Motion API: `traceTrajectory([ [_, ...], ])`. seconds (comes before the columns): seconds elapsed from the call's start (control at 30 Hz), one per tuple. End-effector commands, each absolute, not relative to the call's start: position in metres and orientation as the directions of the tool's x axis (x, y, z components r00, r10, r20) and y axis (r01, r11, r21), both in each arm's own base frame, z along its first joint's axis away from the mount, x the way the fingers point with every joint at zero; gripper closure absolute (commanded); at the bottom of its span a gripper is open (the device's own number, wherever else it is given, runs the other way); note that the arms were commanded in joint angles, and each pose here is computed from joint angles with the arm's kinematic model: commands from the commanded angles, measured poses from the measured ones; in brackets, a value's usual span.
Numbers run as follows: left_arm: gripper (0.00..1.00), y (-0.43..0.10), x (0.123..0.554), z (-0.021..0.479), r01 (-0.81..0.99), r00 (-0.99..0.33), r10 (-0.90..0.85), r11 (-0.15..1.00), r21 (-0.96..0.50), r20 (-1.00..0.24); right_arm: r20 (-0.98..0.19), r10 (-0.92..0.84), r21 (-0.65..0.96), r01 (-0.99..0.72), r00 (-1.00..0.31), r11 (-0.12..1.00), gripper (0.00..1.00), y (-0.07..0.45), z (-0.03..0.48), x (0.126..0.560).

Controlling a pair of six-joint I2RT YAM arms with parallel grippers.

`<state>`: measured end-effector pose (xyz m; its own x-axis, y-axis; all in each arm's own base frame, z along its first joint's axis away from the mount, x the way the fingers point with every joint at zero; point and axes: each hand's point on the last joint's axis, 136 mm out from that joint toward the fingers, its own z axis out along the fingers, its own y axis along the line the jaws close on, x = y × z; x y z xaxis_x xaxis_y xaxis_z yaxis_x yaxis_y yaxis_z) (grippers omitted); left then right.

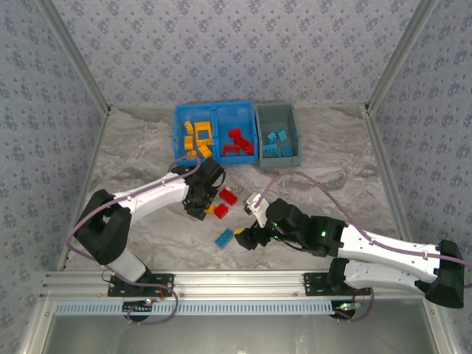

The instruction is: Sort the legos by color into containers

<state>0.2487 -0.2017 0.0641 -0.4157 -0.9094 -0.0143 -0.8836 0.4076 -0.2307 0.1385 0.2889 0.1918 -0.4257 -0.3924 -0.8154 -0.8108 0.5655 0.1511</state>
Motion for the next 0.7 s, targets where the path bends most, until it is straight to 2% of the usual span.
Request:
traceTrajectory([
  [0.0, 0.37, -0.199, 0.25, 0.059, -0.939, -0.291, -0.956, 0.281, -0.199, 0.022, -0.824, -0.39, 0.152, -0.823, -0.412, 0.548, 0.17, 0.289, 0.193, 0.135],
  [0.27, 0.38, -0.205, 0.262, 0.039, -0.964, -0.231, -0.97, 0.22, -0.147, 0.068, -0.825, -0.38, 0.166, -0.822, -0.419, 0.545, 0.17, 0.291, 0.193, 0.135],
  [0.43, 0.44, -0.206, 0.266, 0.026, -0.973, -0.209, -0.975, 0.199, -0.116, 0.077, -0.825, -0.377, 0.174, -0.823, -0.422, 0.54, 0.17, 0.294, 0.194, 0.134],
  [0.5, 0.49, -0.204, 0.264, 0.02, -0.976, -0.201, -0.977, 0.193, -0.098, 0.076, -0.822, -0.379, 0.177, -0.823, -0.425, 0.54, 0.17, 0.294, 0.193, 0.133],
  [0.67, 0.74, -0.207, 0.264, 0.012, -0.976, -0.201, -0.976, 0.192, -0.105, 0.087, -0.82, -0.378, 0.178, -0.82, -0.428, 0.543, 0.17, 0.294, 0.19, 0.133],
])
